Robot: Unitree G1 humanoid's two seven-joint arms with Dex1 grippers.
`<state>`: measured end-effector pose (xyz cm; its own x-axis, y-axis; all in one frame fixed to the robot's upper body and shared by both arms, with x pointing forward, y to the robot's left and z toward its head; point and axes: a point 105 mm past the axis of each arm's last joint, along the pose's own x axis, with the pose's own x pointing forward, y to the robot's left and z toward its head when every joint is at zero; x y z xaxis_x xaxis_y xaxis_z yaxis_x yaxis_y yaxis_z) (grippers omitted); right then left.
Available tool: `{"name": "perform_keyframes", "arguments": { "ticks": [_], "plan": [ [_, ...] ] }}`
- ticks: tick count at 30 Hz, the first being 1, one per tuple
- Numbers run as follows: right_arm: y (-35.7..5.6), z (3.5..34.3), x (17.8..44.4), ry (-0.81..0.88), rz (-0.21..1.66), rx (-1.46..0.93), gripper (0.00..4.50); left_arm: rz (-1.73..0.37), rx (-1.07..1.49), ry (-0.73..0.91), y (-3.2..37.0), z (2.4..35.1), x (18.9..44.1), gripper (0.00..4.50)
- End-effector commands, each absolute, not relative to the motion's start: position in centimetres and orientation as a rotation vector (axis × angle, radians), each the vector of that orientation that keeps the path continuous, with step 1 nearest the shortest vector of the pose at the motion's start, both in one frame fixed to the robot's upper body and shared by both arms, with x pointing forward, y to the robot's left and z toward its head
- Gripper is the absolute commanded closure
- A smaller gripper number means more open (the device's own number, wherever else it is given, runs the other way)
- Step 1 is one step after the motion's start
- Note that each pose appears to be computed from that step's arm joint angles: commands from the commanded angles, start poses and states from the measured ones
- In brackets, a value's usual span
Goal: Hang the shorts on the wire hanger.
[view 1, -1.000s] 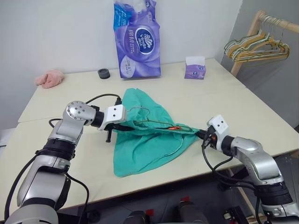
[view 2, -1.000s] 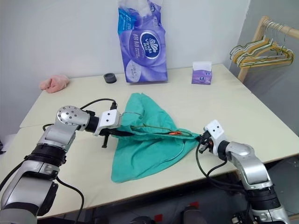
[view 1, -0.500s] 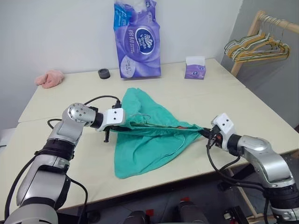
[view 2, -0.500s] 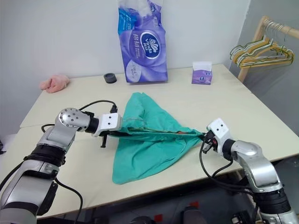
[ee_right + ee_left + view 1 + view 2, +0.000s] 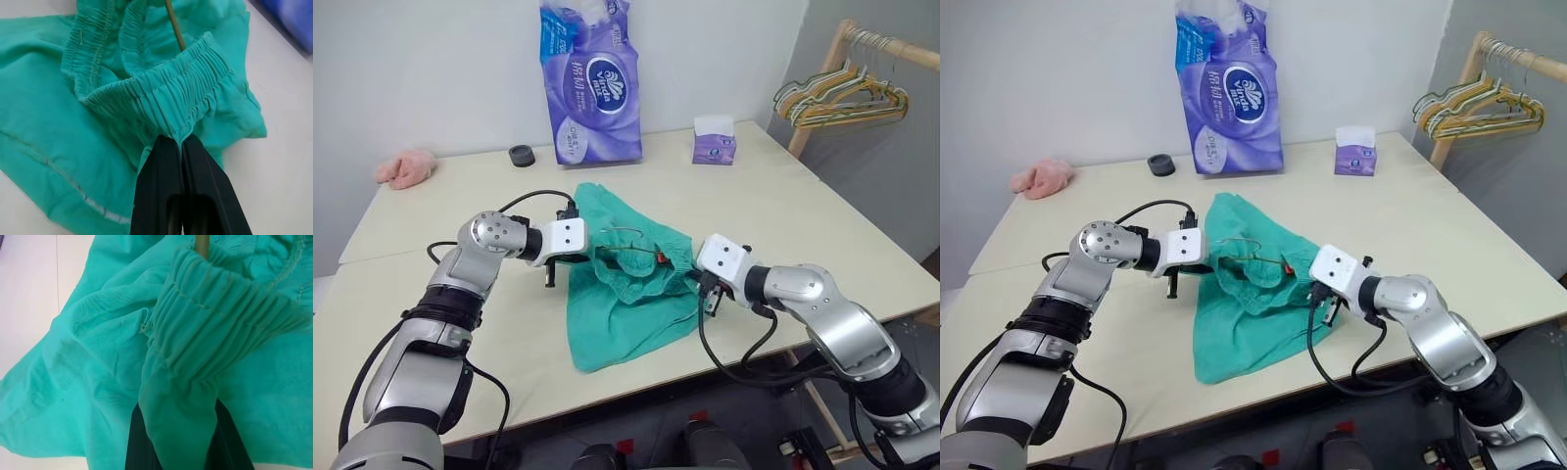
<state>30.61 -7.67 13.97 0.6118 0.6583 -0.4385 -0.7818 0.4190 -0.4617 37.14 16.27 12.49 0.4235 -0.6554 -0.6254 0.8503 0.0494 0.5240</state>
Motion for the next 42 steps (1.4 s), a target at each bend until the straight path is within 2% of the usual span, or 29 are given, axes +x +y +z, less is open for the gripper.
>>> {"name": "perform_keyframes", "arguments": {
  "ticks": [1, 3, 10, 14, 19, 22, 31, 39, 42],
  "plan": [
    [-7.7, 15.7, 30.8, 0.138, 0.894, -0.706, 4.29, -1.153, 1.007, 0.201, 15.9, 13.4, 37.1, 4.50],
    [-8.0, 16.1, 30.8, 0.134, 0.885, -0.697, 3.95, -1.163, 0.998, 0.194, 15.8, 13.3, 36.9, 4.50],
    [-10.3, 16.8, 30.4, 0.172, 0.860, -0.705, 1.71, -1.202, 0.941, 0.141, 14.6, 13.5, 36.4, 4.50],
    [-12.5, 15.8, 29.7, 0.265, 0.839, -0.707, 0.33, -1.209, 0.920, 0.128, 14.2, 13.4, 36.2, 4.50],
    [-15.3, 13.8, 30.4, 0.359, 0.752, -0.707, 0.33, -1.229, 0.917, 0.134, 13.8, 13.0, 36.0, 4.50],
    [-15.6, 12.8, 30.9, 0.380, 0.749, -0.706, 0.33, -1.240, 0.922, 0.138, 13.7, 12.9, 35.9, 4.50],
    [-12.8, 11.0, 34.1, 0.378, 0.823, -0.697, 0.33, -1.251, 0.931, 0.142, 13.7, 12.9, 35.8, 4.50],
    [-10.9, 10.3, 34.7, 0.389, 0.923, -0.729, 0.33, -1.260, 0.919, 0.137, 13.7, 13.0, 35.4, 4.50],
    [-10.5, 10.5, 34.3, 0.386, 0.958, -0.743, 0.94, -1.271, 0.913, 0.136, 13.6, 13.0, 35.1, 4.50]
  ]
}}
